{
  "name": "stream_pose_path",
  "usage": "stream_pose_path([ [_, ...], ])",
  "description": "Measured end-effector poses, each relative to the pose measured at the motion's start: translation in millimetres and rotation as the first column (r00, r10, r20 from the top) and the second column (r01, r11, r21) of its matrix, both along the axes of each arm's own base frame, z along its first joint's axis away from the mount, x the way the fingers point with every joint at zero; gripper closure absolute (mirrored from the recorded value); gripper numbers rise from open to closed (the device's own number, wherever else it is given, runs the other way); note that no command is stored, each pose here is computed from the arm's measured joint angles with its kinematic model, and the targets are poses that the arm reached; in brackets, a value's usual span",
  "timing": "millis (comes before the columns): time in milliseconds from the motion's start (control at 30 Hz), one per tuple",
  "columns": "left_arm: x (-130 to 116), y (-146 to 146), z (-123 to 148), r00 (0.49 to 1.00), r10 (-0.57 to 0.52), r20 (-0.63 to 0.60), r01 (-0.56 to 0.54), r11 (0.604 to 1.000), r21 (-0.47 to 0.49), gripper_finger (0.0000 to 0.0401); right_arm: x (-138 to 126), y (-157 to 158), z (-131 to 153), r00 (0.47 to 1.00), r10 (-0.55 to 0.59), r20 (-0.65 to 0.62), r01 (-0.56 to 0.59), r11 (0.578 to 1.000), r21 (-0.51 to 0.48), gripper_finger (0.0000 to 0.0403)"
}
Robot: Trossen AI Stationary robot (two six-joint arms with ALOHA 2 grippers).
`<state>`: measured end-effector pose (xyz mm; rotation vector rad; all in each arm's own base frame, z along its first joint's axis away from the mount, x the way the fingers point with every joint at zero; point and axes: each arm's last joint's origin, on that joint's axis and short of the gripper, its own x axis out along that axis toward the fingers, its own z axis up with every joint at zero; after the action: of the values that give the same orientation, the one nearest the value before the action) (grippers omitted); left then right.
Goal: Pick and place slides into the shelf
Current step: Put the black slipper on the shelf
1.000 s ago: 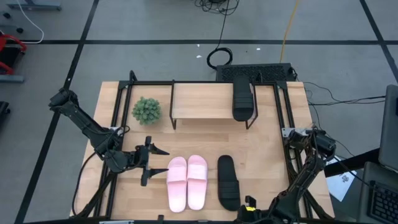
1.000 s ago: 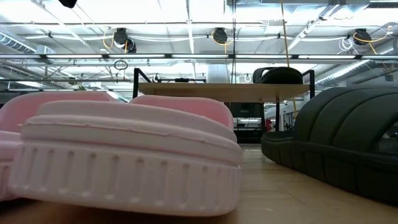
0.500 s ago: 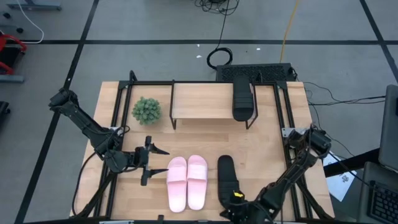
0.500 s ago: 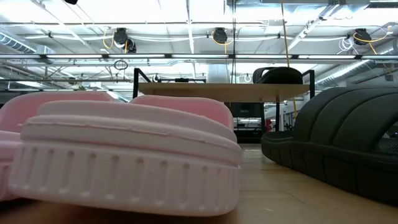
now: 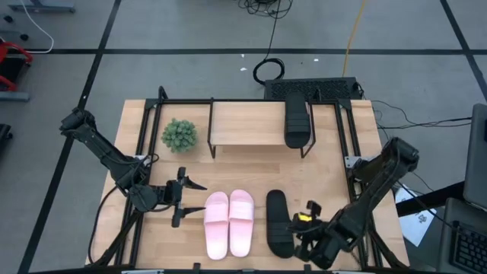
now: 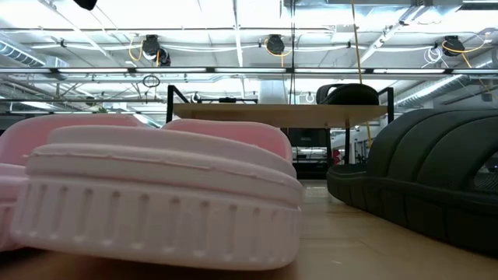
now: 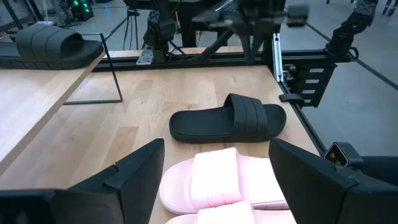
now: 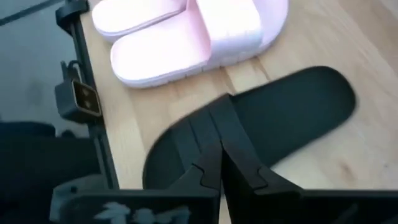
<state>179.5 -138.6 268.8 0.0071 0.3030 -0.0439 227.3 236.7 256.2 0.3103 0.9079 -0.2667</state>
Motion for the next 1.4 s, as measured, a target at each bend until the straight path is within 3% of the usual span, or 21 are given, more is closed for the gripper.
stream_pose_path([
  [200,0.0,0.0,0.0,1.000,0.000,0.000,0.000,1.000,0.001,0.0107,-20.8,-24.1,12.3,0.997,0.060,-0.052,-0.059,0.998,0.025,0.0403],
  [300,0.0,0.0,0.1,1.000,0.000,0.001,0.000,1.000,0.001,0.0107,-27.1,-35.8,9.5,0.998,0.066,-0.016,-0.065,0.995,0.071,0.0403],
  [500,0.0,0.0,0.1,1.000,0.000,0.001,0.000,1.000,0.000,0.0107,-24.1,-59.6,-18.8,0.989,0.104,0.105,-0.127,0.960,0.251,0.0403],
  [700,0.2,-0.1,0.6,1.000,0.004,0.004,-0.004,1.000,-0.014,0.0107,-23.1,-81.2,-47.4,0.986,0.148,0.074,-0.165,0.908,0.386,0.0364],
  [1033,0.4,-0.4,1.5,1.000,0.007,0.012,-0.007,1.000,-0.030,0.0107,-21.8,-97.1,-44.8,0.977,0.184,0.105,-0.209,0.916,0.342,0.0262],
  [1133,0.4,-0.4,1.5,1.000,0.007,0.012,-0.007,0.999,-0.031,0.0107,-18.5,-100.0,-46.4,0.976,0.192,0.101,-0.215,0.918,0.334,0.0245],
  [1400,0.4,-0.4,1.6,1.000,0.008,0.012,-0.008,0.999,-0.034,0.0107,-10.0,-99.1,-46.6,0.955,0.266,0.133,-0.297,0.870,0.393,0.0225],
])
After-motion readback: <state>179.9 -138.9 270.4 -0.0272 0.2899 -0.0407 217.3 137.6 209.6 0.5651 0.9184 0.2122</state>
